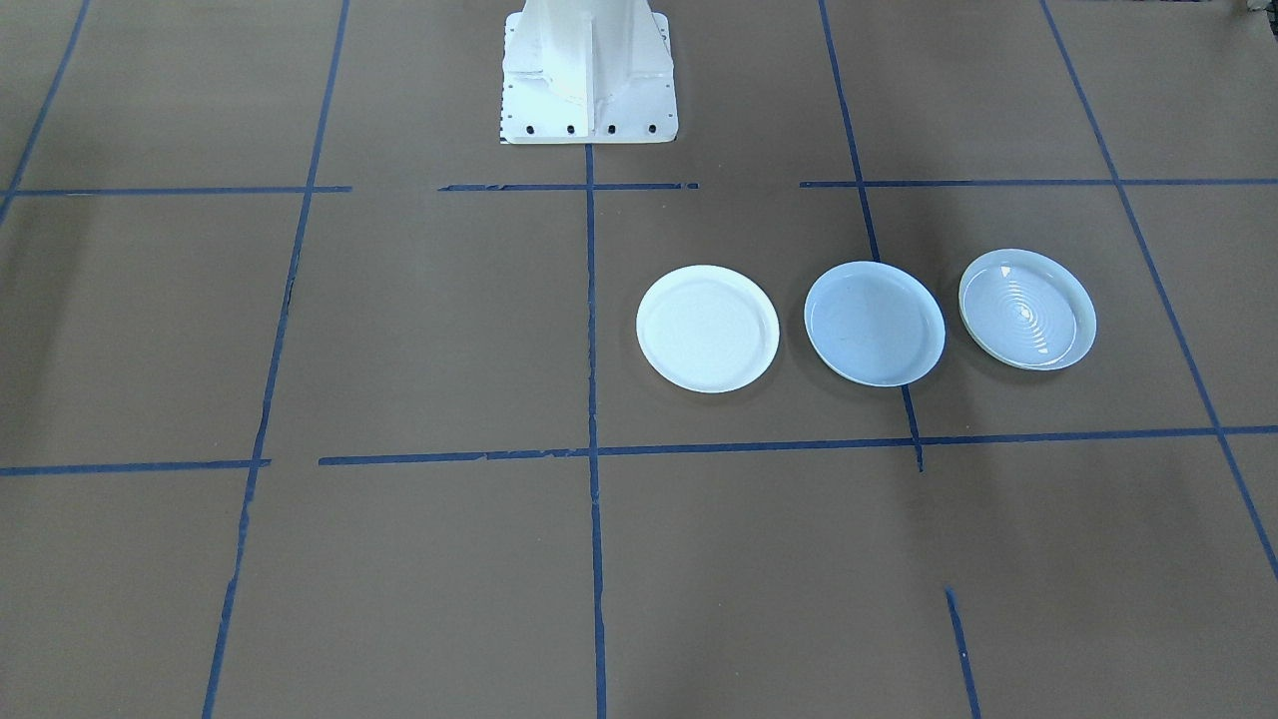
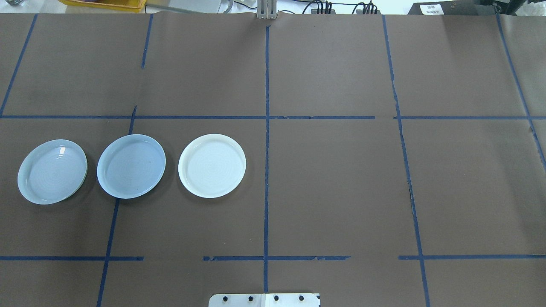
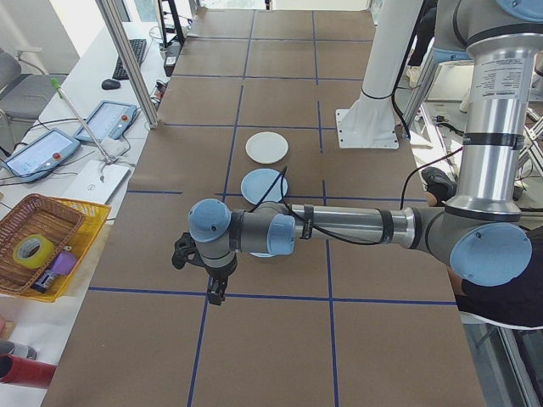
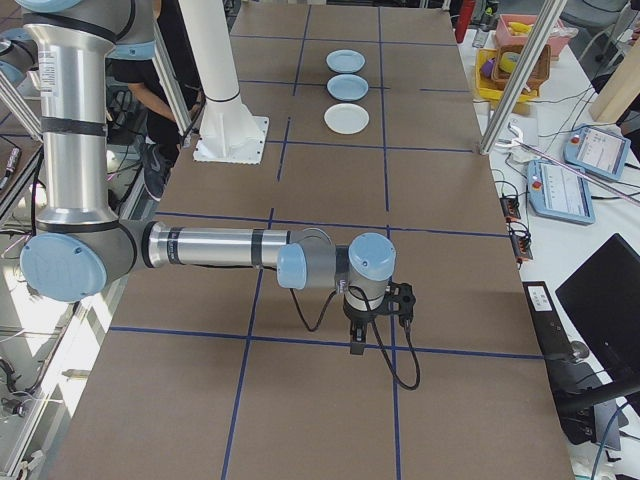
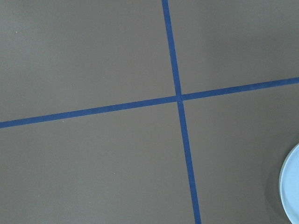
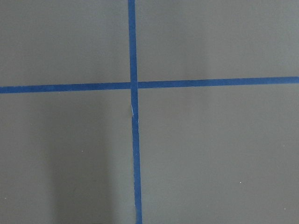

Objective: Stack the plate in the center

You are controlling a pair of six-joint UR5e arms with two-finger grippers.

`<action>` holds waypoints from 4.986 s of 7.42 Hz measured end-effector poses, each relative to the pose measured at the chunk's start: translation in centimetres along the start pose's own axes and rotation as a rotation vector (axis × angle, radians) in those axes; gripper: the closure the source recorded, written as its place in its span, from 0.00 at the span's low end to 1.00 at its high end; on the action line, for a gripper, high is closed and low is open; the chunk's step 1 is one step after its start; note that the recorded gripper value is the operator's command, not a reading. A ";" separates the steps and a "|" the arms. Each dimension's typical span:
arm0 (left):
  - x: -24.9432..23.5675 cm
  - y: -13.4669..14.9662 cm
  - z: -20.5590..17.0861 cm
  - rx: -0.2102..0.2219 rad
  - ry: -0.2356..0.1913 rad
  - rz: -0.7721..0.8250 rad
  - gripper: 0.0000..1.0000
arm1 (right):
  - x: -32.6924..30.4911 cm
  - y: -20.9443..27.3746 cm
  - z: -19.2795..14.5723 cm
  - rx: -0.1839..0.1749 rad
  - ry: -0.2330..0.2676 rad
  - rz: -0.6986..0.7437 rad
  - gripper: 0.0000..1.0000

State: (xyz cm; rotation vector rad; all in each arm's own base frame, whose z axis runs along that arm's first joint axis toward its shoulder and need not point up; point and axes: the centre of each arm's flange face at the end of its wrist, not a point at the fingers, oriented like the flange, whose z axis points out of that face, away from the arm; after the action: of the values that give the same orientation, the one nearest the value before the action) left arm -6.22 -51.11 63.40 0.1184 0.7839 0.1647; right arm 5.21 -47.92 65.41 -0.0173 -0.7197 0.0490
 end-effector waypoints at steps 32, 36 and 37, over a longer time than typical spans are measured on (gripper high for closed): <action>15.9 3.6 19.5 -0.021 0.117 -0.154 1.00 | 0.0 0.0 0.0 0.000 -0.001 -0.001 0.00; 14.9 3.5 15.8 -0.027 0.243 -0.059 1.00 | 0.0 0.0 0.0 0.000 -0.001 0.000 0.00; 13.6 3.1 14.6 -0.021 0.242 -0.049 1.00 | 0.0 0.0 0.0 0.000 -0.001 0.000 0.00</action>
State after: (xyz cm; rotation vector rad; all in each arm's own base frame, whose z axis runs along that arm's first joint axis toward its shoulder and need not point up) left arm 13.27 -46.09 64.79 0.0603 1.0255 0.1426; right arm 5.20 -47.92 65.40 -0.0175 -0.7211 0.0492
